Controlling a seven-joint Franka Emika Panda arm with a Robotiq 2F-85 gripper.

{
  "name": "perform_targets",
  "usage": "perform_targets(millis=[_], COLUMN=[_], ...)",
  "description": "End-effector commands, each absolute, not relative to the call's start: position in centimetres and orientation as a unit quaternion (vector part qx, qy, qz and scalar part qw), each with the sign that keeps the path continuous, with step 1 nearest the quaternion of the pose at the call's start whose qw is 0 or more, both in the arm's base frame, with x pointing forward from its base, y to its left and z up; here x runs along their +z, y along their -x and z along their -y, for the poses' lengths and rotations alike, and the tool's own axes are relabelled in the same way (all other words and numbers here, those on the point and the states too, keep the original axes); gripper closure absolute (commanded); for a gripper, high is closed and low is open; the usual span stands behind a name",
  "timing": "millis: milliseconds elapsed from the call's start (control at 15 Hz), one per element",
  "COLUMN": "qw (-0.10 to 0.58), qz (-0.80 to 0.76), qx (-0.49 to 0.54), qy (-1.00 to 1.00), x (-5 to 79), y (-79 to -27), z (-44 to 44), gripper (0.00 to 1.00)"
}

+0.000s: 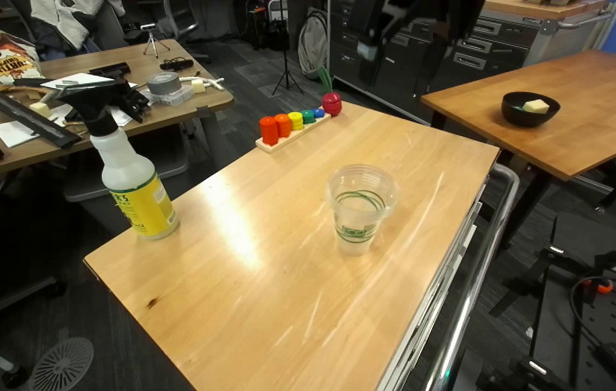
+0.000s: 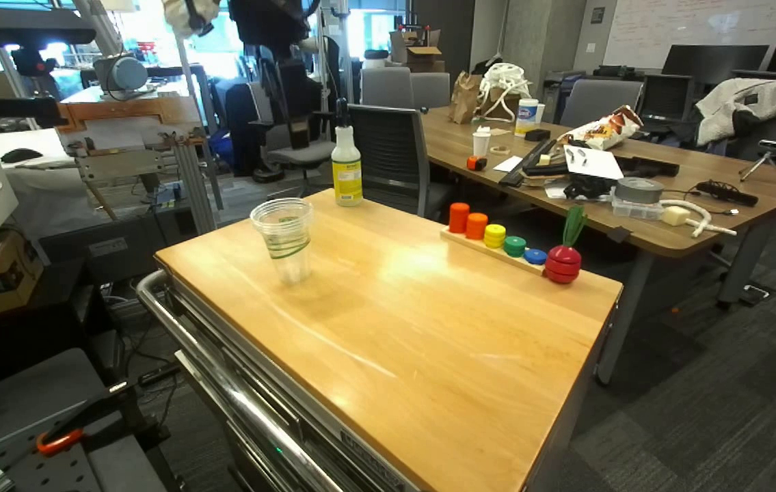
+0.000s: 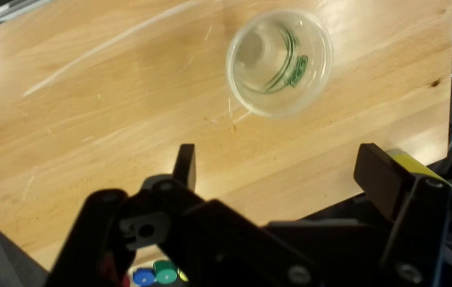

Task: Stack the cups together

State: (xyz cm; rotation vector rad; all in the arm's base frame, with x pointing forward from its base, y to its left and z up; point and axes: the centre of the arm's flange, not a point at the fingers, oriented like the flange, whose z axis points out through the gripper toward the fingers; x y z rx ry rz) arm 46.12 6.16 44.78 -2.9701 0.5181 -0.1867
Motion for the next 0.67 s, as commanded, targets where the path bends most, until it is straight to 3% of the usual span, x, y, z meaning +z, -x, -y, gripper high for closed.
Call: perform_targets(millis=[0, 267, 333, 600], qw=[0.024, -0.019, -0.004, -0.007], qz=[-0.153, -0.147, -0.144, -0.144], qx=[-0.118, -0.191, -0.173, -0.167], qy=[0.981, 0.970, 0.974, 0.975], x=[53.5, 61.4, 57.7, 57.4], y=[-48.8, -49.7, -48.7, -48.8], z=[-5.7, -3.9, -4.4, -4.2], gripper=[0.00, 0.00, 0.00, 0.00])
